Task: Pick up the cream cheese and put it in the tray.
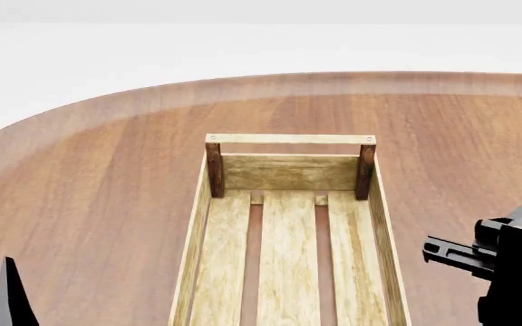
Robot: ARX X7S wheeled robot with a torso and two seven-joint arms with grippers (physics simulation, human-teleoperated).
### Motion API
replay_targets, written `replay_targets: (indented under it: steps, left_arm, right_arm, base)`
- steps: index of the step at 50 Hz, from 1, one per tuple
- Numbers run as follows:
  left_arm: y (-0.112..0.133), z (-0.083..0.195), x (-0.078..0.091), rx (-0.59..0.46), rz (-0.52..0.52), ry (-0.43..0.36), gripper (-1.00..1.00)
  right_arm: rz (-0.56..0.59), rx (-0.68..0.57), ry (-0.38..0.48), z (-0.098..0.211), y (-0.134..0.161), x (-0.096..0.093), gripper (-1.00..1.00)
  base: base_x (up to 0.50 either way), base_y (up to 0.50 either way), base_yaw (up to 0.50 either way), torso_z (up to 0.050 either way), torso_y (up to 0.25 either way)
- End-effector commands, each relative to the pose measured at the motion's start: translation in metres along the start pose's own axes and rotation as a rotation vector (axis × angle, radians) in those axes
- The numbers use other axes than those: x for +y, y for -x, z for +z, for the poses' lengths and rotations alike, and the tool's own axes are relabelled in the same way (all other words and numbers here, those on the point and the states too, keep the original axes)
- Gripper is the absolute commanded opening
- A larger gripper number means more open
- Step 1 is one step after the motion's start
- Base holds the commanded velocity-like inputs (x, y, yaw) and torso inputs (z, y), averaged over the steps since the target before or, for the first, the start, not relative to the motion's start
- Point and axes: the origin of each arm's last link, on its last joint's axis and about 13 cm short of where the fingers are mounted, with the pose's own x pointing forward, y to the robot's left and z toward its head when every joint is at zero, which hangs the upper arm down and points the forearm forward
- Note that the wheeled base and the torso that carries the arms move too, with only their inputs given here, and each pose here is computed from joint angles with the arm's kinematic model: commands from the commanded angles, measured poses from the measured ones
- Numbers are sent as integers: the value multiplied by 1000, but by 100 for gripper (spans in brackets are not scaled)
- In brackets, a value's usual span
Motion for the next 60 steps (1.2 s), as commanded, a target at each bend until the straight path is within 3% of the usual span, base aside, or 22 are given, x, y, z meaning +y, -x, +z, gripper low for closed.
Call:
replay_targets:
  steps: [1, 16, 23, 38, 48, 54, 60]
  left_arm:
    - [0, 0, 0, 0, 0, -1, 100]
    - [-1, 1, -1, -3, -5, -5, 100]
    - [-1, 0, -1, -2, -5, -4, 100]
    - [-1, -1, 1, 0, 1, -6, 100]
    - [0, -1, 1, 1, 4, -8, 100]
    - [-1, -1, 2, 1, 5, -7, 100]
    - [0, -2, 1, 2, 3, -6, 100]
  right_arm:
    - [89, -79, 56, 18, -9, 0, -100]
    - [339, -134, 112, 39, -20, 7, -100]
    - [404, -151, 137, 48, -27, 11, -100]
    - [605, -87, 206, 59, -36, 13, -100]
    - [744, -11, 158, 60, -46, 15, -100]
    - [943, 91, 117, 60, -46, 15, -100]
    - [966, 109, 106, 61, -49, 13, -100]
  base:
    - [0, 0, 0, 0, 0]
    - [0, 0, 0, 0, 1]
    - [0, 0, 0, 0, 0]
    - [0, 0, 0, 0, 1]
    - [0, 0, 0, 0, 1]
    - [0, 0, 0, 0, 0]
    - [0, 0, 0, 0, 0]
